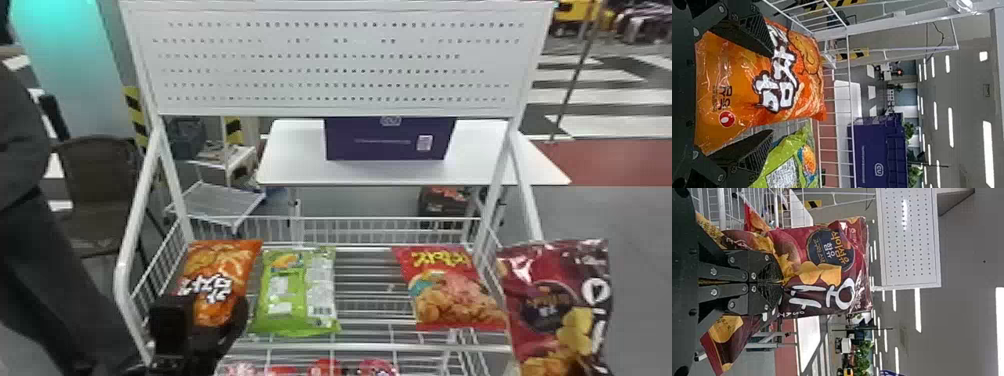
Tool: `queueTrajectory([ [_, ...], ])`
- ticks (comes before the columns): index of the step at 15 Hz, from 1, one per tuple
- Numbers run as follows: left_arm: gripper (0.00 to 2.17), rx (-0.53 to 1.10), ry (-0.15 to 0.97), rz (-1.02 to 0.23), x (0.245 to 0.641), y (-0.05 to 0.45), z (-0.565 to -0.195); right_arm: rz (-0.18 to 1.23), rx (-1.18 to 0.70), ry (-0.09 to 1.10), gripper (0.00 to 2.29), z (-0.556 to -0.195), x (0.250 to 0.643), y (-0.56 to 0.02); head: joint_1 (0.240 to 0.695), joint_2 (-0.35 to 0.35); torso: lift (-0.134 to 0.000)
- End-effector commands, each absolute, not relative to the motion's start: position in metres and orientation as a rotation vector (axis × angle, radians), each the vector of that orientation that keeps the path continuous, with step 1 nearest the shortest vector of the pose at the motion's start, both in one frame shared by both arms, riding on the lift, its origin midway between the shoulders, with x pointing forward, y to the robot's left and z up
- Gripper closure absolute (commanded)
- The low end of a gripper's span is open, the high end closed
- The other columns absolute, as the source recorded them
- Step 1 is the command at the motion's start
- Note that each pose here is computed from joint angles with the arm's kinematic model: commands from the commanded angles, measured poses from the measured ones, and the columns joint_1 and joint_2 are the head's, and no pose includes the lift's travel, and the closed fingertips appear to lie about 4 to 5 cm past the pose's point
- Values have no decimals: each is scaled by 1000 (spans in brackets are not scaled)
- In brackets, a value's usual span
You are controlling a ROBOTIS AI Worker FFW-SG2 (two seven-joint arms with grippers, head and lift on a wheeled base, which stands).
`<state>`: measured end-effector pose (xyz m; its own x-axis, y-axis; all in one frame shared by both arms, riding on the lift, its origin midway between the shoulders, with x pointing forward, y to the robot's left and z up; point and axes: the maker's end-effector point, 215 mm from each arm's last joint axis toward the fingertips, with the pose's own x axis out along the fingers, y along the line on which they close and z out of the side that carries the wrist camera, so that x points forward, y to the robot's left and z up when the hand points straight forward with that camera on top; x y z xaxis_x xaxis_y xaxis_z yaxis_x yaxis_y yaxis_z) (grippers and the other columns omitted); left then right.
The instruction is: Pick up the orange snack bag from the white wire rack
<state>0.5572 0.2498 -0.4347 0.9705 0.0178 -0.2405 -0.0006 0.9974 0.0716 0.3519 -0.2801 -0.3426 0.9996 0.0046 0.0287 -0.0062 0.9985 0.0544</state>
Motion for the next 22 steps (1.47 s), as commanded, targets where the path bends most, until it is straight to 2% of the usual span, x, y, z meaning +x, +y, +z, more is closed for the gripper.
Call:
queueTrajectory([
  [1,633,80,271,12,559,252,-441,5,54,-30,2098,-342,352,-280,499,0,0],
  [2,667,85,269,14,560,252,-440,4,55,-30,2098,-342,352,-280,499,0,0],
  [3,873,89,293,15,557,253,-448,3,55,-28,2098,-342,351,-280,499,0,0],
  [4,1254,91,293,34,555,257,-447,3,55,-28,2098,-342,351,-280,499,0,0],
  [6,1801,92,286,61,549,263,-447,5,57,-27,2098,-343,351,-280,499,0,0],
  [8,1808,89,271,71,545,262,-441,6,56,-31,2098,-341,350,-279,499,0,0],
  [9,1885,84,252,72,544,260,-433,8,55,-31,2098,-340,350,-279,499,0,0],
  [13,1889,43,153,60,520,251,-388,12,55,-30,2098,-340,350,-278,499,0,0],
  [17,1889,-10,78,27,459,240,-352,16,55,-34,2098,-339,352,-278,499,0,0],
  [22,1889,-50,1,27,402,244,-332,16,59,-34,2098,-341,354,-277,499,0,0],
])
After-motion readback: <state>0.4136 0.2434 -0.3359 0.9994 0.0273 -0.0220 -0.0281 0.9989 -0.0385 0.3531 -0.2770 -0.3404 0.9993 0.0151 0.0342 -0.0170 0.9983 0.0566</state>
